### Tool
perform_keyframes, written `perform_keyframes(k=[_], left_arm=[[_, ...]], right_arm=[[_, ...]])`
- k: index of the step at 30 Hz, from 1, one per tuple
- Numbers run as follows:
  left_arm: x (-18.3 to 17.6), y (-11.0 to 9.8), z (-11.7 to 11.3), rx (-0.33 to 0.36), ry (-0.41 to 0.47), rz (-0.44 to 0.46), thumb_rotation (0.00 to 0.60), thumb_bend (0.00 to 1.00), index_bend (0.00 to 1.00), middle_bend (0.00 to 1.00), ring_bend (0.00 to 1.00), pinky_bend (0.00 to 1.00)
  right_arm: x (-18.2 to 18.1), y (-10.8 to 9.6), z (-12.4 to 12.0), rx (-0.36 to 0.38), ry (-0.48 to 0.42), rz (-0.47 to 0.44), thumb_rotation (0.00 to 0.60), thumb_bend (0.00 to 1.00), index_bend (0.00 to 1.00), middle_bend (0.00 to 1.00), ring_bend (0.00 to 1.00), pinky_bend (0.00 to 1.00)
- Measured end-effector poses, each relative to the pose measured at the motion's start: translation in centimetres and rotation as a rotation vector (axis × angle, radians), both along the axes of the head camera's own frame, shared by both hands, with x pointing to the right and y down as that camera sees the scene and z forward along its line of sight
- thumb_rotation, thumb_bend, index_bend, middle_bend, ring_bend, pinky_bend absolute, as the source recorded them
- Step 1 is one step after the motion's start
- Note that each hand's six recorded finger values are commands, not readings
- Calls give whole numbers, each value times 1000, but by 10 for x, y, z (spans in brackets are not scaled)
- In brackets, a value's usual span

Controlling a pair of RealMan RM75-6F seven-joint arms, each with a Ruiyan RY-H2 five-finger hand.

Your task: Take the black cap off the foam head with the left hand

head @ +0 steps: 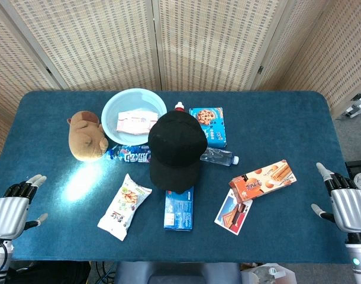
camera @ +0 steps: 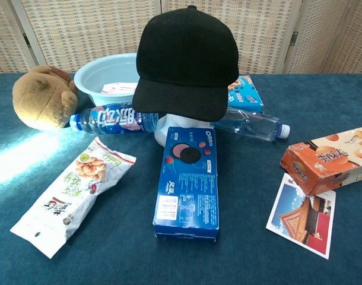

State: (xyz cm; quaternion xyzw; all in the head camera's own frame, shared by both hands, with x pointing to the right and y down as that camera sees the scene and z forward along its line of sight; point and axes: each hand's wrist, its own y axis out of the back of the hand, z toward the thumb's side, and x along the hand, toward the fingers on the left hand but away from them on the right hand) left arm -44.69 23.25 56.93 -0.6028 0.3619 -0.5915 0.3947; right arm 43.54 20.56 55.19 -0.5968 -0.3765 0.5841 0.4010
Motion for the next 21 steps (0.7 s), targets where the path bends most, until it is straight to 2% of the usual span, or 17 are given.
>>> perform_keyframes(k=[11,21], left_arm=[[4,-2,0,7,30,17,600,106,180,168,200,199],[22,-12,1,16,93,88,600,105,180,170,222,200]], right_arm=[[2,-1,-8,23,-2,5,600,81,90,233,220,327],[-1,-14,-27,72,0,-12,600,81,90,233,220,327]])
